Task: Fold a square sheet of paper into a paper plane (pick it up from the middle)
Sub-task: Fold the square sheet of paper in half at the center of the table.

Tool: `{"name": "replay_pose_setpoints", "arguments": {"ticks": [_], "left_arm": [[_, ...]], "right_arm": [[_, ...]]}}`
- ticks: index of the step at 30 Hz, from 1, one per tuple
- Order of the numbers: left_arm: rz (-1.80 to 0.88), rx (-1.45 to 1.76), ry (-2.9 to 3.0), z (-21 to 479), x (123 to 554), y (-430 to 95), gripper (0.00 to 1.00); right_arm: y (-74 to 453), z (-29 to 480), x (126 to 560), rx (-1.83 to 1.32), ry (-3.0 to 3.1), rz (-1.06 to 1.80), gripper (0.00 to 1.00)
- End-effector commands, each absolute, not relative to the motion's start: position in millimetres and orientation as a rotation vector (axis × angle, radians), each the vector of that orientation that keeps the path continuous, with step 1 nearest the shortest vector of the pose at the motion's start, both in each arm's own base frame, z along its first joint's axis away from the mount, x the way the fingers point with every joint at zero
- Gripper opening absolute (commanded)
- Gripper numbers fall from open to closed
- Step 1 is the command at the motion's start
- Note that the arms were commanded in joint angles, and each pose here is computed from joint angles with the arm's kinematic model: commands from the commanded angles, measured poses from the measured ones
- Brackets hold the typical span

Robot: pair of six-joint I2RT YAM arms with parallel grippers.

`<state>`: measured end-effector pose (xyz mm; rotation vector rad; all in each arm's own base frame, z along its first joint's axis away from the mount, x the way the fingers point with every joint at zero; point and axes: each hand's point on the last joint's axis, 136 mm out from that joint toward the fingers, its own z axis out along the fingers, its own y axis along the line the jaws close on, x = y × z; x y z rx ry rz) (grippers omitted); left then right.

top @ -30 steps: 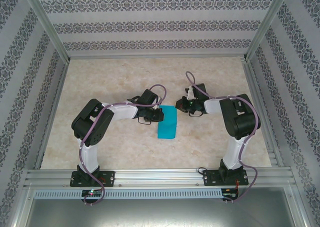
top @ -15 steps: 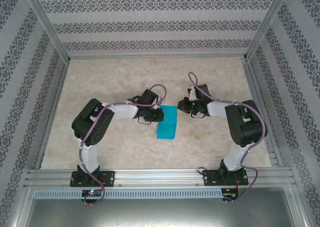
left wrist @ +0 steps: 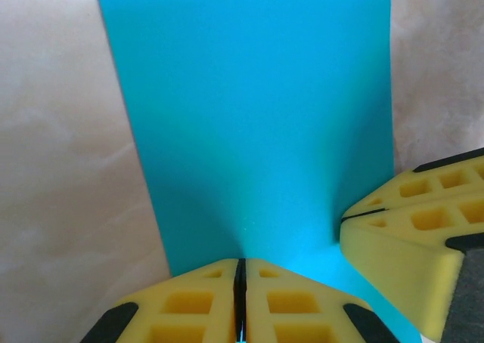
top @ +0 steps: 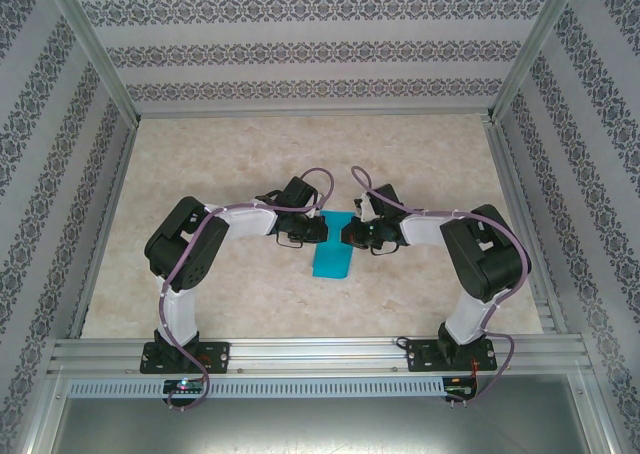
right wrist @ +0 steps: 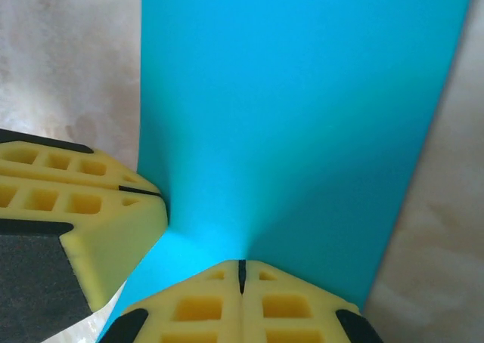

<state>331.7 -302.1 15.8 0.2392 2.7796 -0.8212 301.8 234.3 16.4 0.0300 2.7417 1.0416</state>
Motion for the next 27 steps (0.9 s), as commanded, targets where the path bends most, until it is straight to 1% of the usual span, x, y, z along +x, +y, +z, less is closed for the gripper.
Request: {"name": "replay_pose_setpoints", "arguments": {"ticks": [1,8,13,16,21,24,27], "left_arm": [[-0.472,0.190,3.080,-54.8,284.3,-244.5,0.13],[-0.448,0.200,3.086,-53.8,284.5,-241.7,0.13],[-0.448,0.198,3.093,-55.3,283.7,-241.1,0.13],[-0.450,0.197,3.092,-55.0,283.9,-241.4,0.13],[-0.458,0.200,3.090,-53.7,284.9,-242.9,0.13],[-0.461,0.205,3.089,-53.3,285.0,-243.3,0.13],[-0.460,0.207,3.089,-52.9,285.2,-243.5,0.13]], "right_arm": [[221.9,-1.8,285.8,0.003,2.818,0.956,0.04],[198.5,-10.3,269.6,0.000,2.874,0.882,0.04],[192.3,-5.9,258.9,-0.007,2.889,0.870,0.04],[198.9,6.2,258.0,-0.025,2.868,0.895,0.04],[222.1,38.1,277.8,-0.034,2.752,0.991,0.04],[235.0,40.0,284.1,-0.063,2.746,1.011,0.04],[242.8,30.7,284.4,-0.097,2.775,1.005,0.04]]}}
